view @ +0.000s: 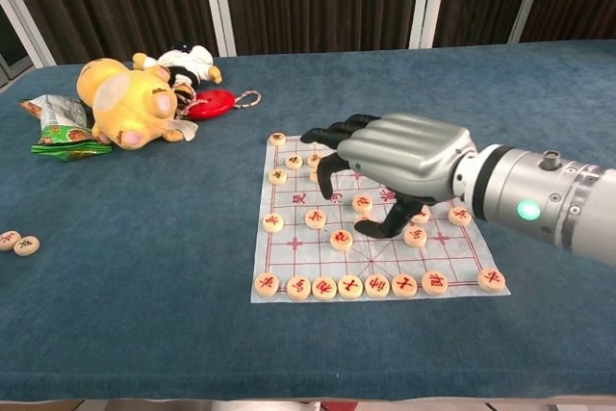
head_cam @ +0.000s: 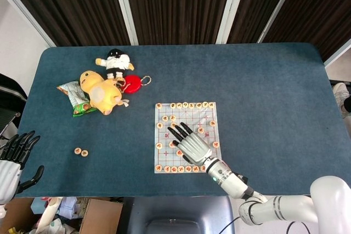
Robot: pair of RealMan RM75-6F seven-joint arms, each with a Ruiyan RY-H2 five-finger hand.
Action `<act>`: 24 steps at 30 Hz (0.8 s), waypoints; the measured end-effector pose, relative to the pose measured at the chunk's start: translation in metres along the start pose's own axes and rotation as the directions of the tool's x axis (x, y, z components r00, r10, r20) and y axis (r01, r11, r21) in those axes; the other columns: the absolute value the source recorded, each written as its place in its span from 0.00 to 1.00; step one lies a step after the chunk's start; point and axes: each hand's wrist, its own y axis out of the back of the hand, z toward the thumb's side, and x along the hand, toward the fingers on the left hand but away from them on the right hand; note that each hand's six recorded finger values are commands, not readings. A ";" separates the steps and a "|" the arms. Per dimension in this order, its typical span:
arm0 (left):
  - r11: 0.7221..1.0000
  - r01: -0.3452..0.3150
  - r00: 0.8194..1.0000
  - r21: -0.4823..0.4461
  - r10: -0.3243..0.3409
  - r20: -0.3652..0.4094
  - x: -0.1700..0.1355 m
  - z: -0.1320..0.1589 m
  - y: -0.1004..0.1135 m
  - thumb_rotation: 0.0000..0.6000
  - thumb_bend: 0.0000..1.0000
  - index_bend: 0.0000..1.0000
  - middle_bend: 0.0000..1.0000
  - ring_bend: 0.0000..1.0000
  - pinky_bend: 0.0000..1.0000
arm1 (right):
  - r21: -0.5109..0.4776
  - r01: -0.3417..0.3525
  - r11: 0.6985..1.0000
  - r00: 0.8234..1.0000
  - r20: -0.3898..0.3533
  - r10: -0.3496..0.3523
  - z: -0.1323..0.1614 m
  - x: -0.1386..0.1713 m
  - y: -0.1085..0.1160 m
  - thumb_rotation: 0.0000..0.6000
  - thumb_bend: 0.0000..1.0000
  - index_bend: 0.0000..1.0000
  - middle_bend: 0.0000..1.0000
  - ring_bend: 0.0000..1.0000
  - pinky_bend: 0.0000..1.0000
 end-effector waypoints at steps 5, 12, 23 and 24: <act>1.000 0.005 1.000 0.009 -0.004 -0.004 0.001 0.000 -0.002 1.00 0.40 0.00 0.00 0.00 0.01 | -0.036 0.092 0.995 0.995 0.049 -0.090 -0.021 0.031 0.022 1.00 0.47 0.42 0.09 0.00 0.00; 1.000 -0.006 1.000 0.015 0.006 -0.002 0.001 0.002 -0.001 1.00 0.40 0.00 0.00 0.00 0.01 | -0.056 0.170 0.984 0.951 0.271 -0.149 -0.073 0.125 0.034 1.00 0.46 0.10 0.00 0.00 0.00; 0.999 0.007 1.000 0.035 -0.007 -0.008 0.003 0.004 -0.009 1.00 0.40 0.00 0.00 0.00 0.01 | -0.142 0.310 0.940 0.788 0.591 -0.171 -0.136 0.246 0.027 1.00 0.43 0.00 0.00 0.00 0.00; 0.999 0.008 1.000 0.036 -0.007 -0.006 0.004 0.005 -0.009 1.00 0.40 0.00 0.00 0.00 0.01 | -0.138 0.320 0.937 0.781 0.599 -0.178 -0.137 0.251 0.028 1.00 0.41 0.00 0.00 0.00 0.00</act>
